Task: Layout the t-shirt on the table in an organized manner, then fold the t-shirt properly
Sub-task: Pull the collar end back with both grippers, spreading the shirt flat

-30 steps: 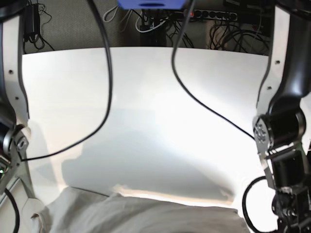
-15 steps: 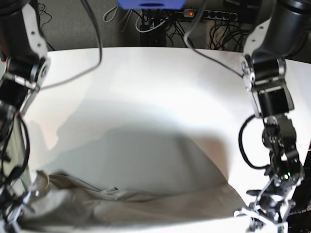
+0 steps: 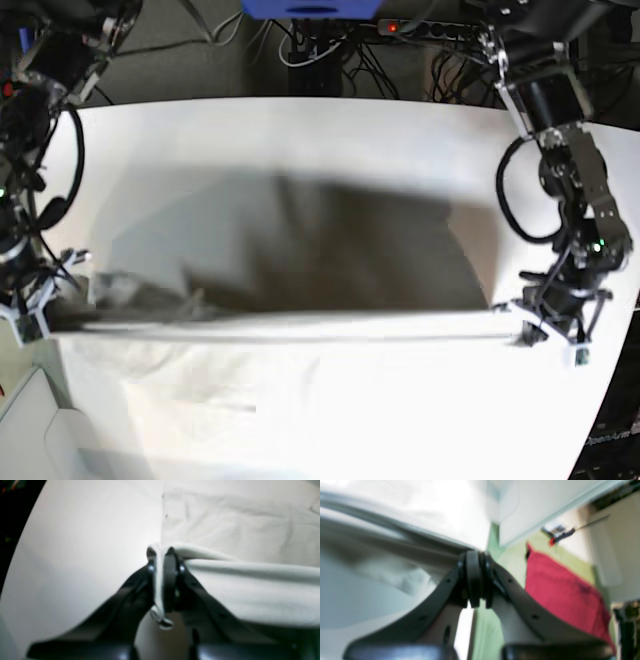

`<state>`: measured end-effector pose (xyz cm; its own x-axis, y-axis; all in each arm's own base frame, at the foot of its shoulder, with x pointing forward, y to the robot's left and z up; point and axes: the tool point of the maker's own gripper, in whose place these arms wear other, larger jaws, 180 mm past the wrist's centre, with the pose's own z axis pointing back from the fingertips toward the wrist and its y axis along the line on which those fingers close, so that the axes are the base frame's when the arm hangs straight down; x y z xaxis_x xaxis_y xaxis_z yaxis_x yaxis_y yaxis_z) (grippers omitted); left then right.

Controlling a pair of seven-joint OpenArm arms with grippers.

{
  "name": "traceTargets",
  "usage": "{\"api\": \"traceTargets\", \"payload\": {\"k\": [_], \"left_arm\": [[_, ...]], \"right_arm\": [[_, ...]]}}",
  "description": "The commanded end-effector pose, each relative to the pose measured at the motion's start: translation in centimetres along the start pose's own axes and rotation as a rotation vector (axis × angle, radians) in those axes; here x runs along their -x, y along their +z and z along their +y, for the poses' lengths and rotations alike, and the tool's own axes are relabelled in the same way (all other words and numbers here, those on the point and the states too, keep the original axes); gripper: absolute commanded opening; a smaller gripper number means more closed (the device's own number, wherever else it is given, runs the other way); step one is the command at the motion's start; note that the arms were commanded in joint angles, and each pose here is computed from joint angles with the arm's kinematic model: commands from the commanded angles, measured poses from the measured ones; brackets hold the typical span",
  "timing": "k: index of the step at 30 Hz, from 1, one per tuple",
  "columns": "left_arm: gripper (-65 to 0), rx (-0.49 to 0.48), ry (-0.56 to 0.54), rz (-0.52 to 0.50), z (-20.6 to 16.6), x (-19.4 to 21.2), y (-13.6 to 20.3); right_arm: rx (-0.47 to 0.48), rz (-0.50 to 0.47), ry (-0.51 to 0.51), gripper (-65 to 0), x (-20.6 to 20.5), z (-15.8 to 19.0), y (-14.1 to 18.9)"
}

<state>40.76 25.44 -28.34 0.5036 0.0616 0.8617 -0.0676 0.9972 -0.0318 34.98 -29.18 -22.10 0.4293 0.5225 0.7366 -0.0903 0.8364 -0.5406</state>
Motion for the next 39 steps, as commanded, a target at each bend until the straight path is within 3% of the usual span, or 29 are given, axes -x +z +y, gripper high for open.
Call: {"api": "traceTargets", "payload": {"k": [1, 6, 13, 21, 30, 39], "left_arm": [[-64.4, -0.034, -0.015, -0.045, 1.1, -1.7, 0.5], [-64.4, -0.047, -0.021, 0.091, 1.7, 2.7, 1.0], [-64.4, -0.098, -0.066, 0.259, 4.0, 4.6, 2.4], [-64.4, -0.133, -0.127, 0.329, 4.8, 5.0, 4.8], [-64.2, -0.135, -0.141, 0.416, 5.0, 8.6, 5.9], [-64.2, -0.134, -0.148, 0.483, 5.2, 11.5, 6.8]], "right_arm": [[0.041, 0.000, 0.008, -65.0, 0.1, -1.1, 0.5], [-0.038, 0.110, 0.013, -65.0, 4.7, 2.2, 1.6], [-0.078, 0.177, 0.048, -65.0, 7.4, 3.9, 3.4], [-0.063, 0.321, 0.097, -65.0, 10.0, 2.9, 4.6], [-0.089, 0.388, 0.116, -65.0, 11.7, 3.7, 5.4], [-0.186, 0.471, 0.191, -65.0, 14.9, 6.2, 7.5]]}}
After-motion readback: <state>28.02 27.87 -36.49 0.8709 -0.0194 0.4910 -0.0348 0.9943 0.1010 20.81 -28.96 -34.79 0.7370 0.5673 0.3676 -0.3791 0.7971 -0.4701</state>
